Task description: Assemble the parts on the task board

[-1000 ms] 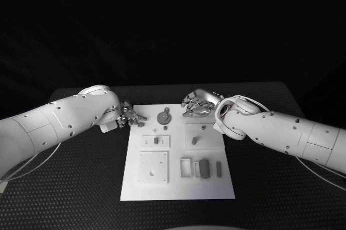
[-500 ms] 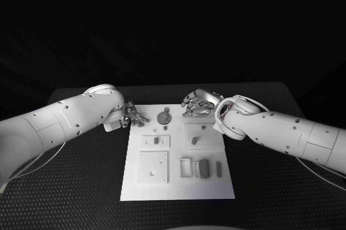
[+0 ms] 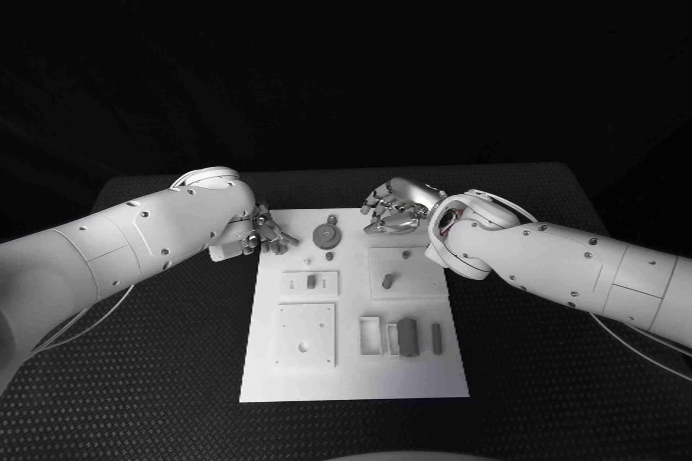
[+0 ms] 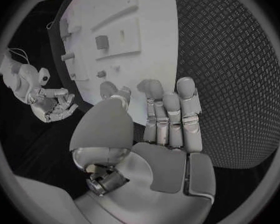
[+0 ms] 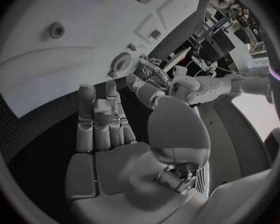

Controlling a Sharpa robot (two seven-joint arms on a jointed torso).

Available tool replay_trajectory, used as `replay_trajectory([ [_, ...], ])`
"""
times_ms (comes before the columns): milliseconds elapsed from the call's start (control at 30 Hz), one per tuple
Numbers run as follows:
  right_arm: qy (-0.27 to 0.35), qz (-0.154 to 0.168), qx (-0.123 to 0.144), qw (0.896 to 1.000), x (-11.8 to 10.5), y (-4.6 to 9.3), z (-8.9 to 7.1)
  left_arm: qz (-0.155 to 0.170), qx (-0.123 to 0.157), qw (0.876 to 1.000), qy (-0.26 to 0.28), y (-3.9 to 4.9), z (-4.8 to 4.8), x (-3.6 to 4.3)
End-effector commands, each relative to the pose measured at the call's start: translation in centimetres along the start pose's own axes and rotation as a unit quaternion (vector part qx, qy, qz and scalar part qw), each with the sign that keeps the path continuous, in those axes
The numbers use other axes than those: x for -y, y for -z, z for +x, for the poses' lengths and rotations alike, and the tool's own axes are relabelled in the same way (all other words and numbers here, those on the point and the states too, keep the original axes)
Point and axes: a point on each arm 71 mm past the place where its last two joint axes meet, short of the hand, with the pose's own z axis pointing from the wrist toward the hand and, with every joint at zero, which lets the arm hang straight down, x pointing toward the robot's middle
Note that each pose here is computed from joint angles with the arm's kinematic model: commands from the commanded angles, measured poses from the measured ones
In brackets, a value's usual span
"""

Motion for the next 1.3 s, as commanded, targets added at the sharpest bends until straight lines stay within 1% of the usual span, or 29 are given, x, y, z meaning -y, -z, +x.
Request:
replay_trajectory([
  [33,0.001,-0.005,-0.005,1.000,-0.11,0.01,0.11,-0.008,-0.007,1.000,-0.016,0.01,0.05,-0.24],
  [533,0.001,-0.005,-0.005,1.000,-0.09,0.00,0.11,-0.009,-0.010,1.000,-0.017,-0.02,0.00,-0.53],
  [833,0.001,-0.005,-0.005,1.000,-0.12,-0.01,0.12,0.000,-0.013,1.000,-0.006,-0.03,0.10,-0.07],
  [1133,0.001,-0.005,-0.005,1.000,-0.12,-0.02,0.13,-0.001,-0.018,1.000,0.000,-0.13,0.08,-0.06],
  [1300,0.001,-0.005,-0.005,1.000,-0.11,0.00,0.12,-0.006,-0.029,0.999,-0.011,-0.18,0.28,0.26],
])
